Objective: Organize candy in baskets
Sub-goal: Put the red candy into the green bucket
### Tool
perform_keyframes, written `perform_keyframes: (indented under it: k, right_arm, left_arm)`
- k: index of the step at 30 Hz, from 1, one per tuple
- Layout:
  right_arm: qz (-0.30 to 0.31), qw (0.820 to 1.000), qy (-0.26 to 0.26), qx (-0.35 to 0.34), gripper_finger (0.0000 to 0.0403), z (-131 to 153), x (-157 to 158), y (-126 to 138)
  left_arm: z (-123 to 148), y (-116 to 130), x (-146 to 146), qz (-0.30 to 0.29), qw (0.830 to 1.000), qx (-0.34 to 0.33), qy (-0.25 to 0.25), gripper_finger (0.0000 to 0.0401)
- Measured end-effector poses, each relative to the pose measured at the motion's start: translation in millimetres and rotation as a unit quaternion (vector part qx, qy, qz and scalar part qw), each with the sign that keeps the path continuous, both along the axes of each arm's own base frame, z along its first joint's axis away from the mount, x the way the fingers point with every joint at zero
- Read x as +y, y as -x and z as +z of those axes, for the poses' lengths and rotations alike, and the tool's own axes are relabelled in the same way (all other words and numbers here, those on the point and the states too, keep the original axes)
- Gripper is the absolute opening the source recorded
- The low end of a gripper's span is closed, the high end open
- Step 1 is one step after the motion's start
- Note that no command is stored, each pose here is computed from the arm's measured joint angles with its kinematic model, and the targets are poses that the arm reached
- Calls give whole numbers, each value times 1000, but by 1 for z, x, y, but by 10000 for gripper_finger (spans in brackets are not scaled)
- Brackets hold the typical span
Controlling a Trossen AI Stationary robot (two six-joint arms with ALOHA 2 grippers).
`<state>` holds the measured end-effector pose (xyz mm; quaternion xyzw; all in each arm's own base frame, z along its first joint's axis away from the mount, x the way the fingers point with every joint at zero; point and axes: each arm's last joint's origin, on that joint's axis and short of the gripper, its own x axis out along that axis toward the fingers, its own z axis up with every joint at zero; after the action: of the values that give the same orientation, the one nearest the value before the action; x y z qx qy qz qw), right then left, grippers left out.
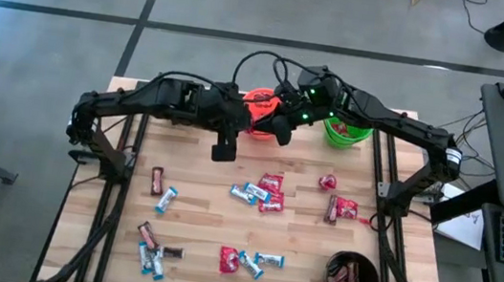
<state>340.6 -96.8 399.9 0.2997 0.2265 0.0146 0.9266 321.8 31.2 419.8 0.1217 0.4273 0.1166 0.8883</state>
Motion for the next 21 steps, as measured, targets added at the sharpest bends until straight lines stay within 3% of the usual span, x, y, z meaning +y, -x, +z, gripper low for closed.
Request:
perform_keyframes:
  k: [21]
  right_arm:
    - [-5,1000,0,-18,109,-3,-3,-10]
  left_arm:
    - [3,-3,1,-10,1000,-19,-10,0]
